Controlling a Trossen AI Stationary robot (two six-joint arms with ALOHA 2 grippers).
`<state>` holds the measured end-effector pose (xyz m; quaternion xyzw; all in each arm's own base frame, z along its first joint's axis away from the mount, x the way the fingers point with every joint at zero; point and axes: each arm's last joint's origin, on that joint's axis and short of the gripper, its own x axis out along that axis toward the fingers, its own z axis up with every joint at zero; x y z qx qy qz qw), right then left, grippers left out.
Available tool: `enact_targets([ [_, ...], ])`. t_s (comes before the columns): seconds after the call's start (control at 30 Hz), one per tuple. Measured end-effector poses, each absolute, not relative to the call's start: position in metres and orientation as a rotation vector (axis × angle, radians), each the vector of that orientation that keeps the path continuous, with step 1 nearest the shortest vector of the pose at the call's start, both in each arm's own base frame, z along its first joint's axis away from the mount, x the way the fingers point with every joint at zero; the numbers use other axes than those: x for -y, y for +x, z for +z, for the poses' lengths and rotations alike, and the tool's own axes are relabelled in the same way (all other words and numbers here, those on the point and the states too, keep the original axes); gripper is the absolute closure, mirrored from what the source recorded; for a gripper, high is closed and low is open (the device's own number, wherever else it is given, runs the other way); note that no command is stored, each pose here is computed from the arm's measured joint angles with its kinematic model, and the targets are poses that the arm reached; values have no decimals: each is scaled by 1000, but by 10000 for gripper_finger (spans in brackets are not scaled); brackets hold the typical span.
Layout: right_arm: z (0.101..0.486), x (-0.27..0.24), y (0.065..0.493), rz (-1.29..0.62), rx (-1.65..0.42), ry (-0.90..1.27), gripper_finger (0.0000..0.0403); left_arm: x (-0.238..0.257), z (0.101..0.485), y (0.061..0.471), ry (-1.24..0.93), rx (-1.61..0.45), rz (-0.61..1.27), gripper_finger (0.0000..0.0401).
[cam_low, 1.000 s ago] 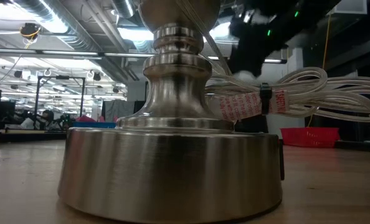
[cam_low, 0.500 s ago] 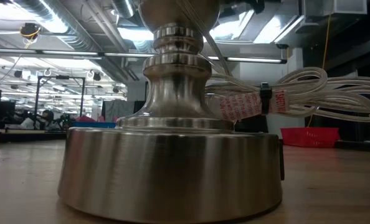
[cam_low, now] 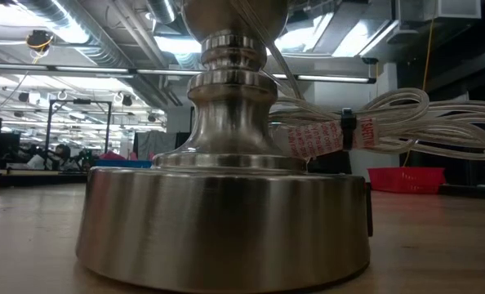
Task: Pick & Place School Supplies
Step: Put the yellow eraser into the orange basket
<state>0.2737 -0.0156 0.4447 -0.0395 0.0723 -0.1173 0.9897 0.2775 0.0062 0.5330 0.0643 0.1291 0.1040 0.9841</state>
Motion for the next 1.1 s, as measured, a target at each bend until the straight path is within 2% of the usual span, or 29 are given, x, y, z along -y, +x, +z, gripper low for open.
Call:
enact_targets([
  [0.37, 450, 3, 279, -217, -92, -95, 382, -21, 527, 301, 71, -253, 111, 123],
  [0.87, 454, 2, 282, -212, -33, -101, 382, -29, 523, 306, 45, -265, 125, 124],
  [0.97, 455, 0, 283, -207, -23, -100, 382, -32, 523, 305, 29, -261, 125, 137],
  [1.1, 456, 0, 283, -202, -17, -102, 382, -38, 524, 304, -6, -252, 101, 174],
])
